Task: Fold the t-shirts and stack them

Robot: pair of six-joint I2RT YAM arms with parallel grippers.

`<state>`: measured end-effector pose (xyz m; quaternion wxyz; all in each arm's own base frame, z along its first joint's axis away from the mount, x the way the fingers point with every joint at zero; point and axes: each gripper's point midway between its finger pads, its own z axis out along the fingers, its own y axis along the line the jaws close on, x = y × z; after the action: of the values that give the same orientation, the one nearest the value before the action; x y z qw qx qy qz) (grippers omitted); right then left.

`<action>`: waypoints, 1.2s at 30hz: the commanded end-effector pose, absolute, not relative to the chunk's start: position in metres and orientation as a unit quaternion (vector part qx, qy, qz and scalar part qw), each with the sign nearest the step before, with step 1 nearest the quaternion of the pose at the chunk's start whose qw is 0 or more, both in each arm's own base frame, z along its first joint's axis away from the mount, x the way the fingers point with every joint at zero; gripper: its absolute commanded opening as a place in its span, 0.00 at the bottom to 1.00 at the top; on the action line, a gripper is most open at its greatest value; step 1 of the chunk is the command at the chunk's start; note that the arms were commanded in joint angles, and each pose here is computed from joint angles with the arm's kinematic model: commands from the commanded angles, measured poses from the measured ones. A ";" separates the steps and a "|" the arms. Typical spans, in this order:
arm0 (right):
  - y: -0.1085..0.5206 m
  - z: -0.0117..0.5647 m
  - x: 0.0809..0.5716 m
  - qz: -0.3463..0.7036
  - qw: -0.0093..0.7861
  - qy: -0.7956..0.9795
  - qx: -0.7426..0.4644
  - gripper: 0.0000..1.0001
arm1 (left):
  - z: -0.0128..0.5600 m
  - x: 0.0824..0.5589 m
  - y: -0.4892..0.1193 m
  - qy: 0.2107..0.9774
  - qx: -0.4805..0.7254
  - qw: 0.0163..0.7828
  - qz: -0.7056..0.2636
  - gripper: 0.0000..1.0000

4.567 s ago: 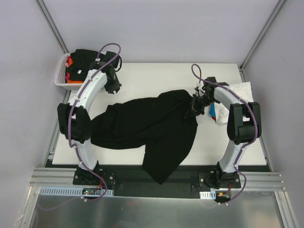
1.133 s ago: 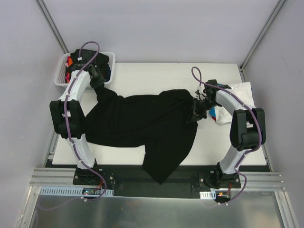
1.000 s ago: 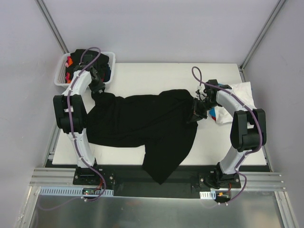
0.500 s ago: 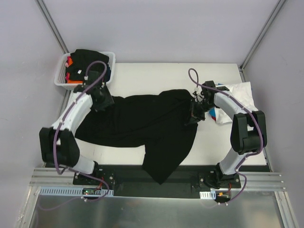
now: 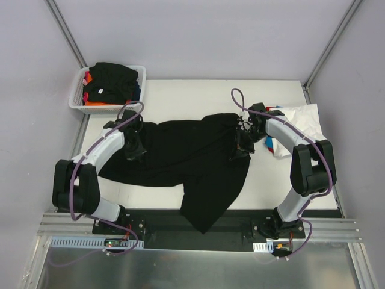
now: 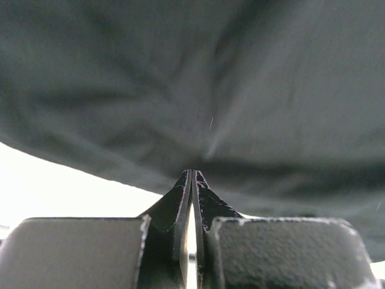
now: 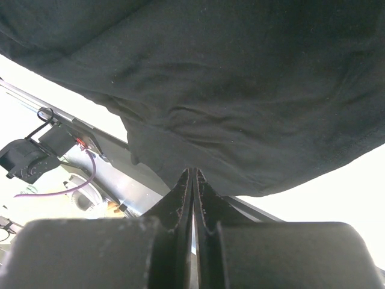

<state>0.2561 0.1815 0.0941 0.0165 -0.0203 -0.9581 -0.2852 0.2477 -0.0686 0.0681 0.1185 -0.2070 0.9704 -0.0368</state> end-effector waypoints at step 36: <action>0.178 0.103 0.253 -0.282 0.003 -0.959 -0.015 0.01 | 0.016 0.194 0.037 0.878 -0.477 -0.022 0.022 0.00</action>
<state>0.2504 0.1761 0.0918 0.0168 -0.0218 -0.9618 -0.2724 0.2215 0.0514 0.0133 0.0235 -0.4282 0.9022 0.0452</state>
